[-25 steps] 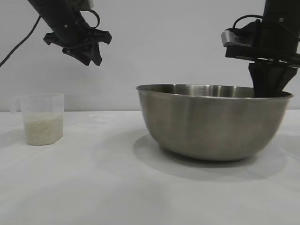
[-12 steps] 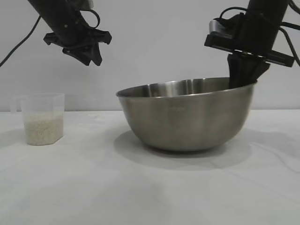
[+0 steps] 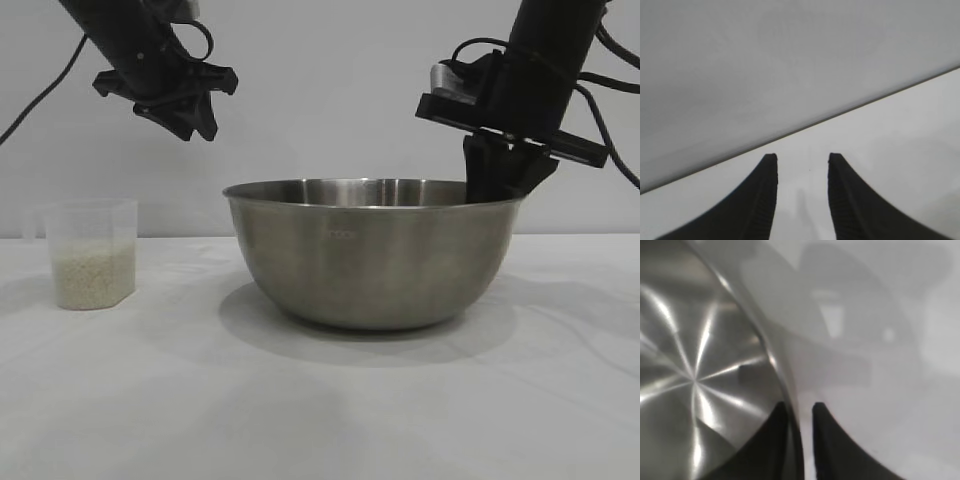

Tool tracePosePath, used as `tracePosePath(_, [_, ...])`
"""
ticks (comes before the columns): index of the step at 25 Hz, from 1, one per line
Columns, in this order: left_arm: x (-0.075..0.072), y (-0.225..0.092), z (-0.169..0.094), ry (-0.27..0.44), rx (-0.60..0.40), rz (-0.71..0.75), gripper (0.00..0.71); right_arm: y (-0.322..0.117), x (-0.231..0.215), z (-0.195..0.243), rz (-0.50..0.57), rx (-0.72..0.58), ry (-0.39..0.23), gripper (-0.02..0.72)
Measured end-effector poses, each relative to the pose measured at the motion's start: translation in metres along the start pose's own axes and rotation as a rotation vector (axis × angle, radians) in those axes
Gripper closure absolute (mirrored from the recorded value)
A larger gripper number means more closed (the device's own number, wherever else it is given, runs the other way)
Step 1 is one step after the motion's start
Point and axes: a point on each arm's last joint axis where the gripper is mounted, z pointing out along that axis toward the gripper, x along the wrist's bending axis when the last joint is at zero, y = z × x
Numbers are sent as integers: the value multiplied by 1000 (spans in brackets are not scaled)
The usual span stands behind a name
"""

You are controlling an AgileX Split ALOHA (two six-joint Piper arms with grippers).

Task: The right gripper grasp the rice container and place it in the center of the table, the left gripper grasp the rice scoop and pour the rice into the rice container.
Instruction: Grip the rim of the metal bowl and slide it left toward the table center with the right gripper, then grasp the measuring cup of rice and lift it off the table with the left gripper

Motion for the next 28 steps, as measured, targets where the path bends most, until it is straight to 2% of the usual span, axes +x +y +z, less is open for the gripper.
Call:
tracePosePath(1, [0,0,0,0,0,0,511,-1,1,-12,-12,-24,-16,213])
tracePosePath(2, [0,0,0,0,0,0,511,-4,1,-28,-17,-61,-33,172])
tracePosePath(4, [0,0,0,0,0,0,511,-16,0,-55,-17,-146,-68,187])
tracePosePath(7, [0,0,0,-1,2,2,511,-54,0,-83,-23,-300,-137,187])
tracePosePath(9, [0,0,0,-3,5,2,511,-89,2,-85,-40,-355,-176,187])
tracePosePath(15, [0,-1,0,-3,6,2,511,-191,22,-112,-57,-441,-195,187])
tracePosePath(18, [0,-1,0,-4,7,2,511,-242,36,-136,-40,-531,-193,187])
tracePosePath(21, [0,-1,0,-5,9,2,511,-295,45,-156,-20,-636,-229,187])
tracePosePath(22, [-1,-1,0,-6,11,2,511,-308,46,-159,-8,-642,-245,237])
tracePosePath(25, [-1,-1,0,-9,16,2,511,-339,48,-163,15,-645,-271,236])
tracePosePath(26, [-1,-2,0,-13,24,2,470,-344,49,-163,20,-633,-271,236])
tracePosePath(28, [-2,-4,0,-23,40,2,487,-349,49,-161,25,-600,-270,236])
